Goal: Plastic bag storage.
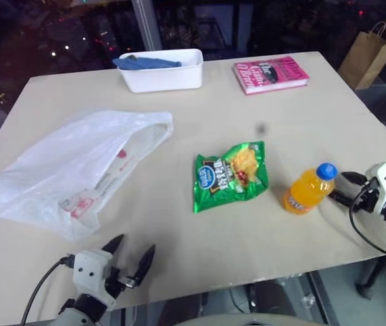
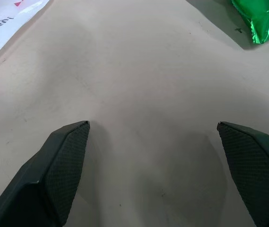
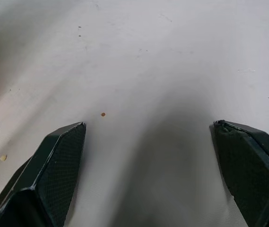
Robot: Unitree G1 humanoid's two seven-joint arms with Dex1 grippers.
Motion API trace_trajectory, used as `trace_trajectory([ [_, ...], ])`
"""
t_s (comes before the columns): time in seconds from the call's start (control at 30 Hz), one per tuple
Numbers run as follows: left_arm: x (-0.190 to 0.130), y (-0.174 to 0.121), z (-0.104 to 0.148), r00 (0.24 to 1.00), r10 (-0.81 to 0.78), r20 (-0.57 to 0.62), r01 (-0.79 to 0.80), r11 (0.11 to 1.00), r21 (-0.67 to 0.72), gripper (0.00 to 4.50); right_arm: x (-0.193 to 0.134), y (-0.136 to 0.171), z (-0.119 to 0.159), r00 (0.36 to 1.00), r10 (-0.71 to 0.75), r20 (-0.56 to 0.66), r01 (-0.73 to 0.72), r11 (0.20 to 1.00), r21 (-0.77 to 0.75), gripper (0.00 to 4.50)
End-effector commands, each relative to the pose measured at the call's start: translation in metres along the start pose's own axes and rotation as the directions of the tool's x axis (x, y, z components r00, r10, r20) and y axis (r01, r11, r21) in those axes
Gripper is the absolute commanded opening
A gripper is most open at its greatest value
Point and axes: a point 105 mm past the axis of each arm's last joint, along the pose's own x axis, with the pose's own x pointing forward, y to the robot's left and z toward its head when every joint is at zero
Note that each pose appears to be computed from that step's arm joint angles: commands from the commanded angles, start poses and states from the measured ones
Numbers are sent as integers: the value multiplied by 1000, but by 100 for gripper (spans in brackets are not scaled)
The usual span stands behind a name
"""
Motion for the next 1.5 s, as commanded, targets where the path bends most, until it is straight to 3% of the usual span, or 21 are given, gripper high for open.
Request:
trace_trajectory([
  [0.03,-2,3,1,1000,21,22,-22,999,33,450,-8,-9,9,999,-15,45,16,1000,-22,442],
  [0.8,2,12,9,994,41,96,-49,996,80,450,-8,-16,6,996,-17,87,21,999,-45,442],
  [1.07,-9,8,44,966,146,215,-165,984,73,450,-5,-18,13,994,3,110,2,999,-50,442],
  [1.23,-30,2,58,932,259,253,-304,939,158,450,-14,-12,33,979,91,181,-89,996,-18,442],
  [1.4,-44,9,59,881,382,280,-447,865,227,450,-37,8,39,950,279,144,-277,960,-31,442],
  [1.5,-51,21,67,837,448,313,-527,813,248,450,-53,29,50,899,425,104,-426,905,-16,442],
])
